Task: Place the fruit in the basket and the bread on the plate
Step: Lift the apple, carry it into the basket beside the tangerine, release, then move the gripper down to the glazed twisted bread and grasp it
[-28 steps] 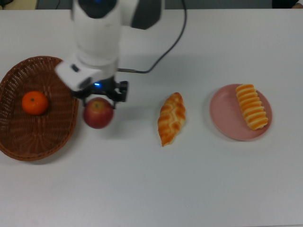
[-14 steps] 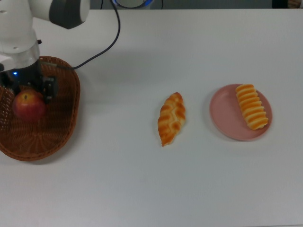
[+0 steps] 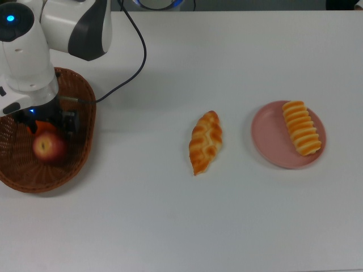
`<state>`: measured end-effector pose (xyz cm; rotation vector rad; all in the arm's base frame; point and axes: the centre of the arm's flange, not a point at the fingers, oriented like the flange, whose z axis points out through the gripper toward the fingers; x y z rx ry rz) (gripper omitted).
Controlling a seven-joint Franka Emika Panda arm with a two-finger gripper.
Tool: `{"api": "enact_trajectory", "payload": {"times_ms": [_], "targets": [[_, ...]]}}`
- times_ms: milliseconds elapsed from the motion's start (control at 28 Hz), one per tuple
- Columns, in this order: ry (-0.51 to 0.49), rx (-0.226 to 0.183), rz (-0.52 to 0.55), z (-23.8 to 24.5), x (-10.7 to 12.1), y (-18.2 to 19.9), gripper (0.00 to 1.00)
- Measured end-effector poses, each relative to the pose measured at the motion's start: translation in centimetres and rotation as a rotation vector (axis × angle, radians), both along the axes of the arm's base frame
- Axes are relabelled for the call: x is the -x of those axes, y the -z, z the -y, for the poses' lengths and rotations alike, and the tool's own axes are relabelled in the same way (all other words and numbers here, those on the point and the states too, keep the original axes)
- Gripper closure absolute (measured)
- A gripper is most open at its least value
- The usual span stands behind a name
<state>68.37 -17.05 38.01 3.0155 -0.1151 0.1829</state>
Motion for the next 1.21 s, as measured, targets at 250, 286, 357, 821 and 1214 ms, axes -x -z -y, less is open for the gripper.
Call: {"api": "enact_trajectory", "payload": {"times_ms": [250,286,357,821,1214], "targets": [[-0.011,-0.002,0.012,-0.8,-0.2,-0.7,0.0],[-0.018,-0.002,0.018,-1.2,-0.4,-1.1,0.0],[-0.034,-0.001,0.025,-2.3,-0.6,-1.7,0.0],[-0.211,-0.03,-0.026,-27.2,0.2,-3.9,0.0],[-0.221,-0.032,-0.092,-35.8,2.1,0.8,0.0]]}}
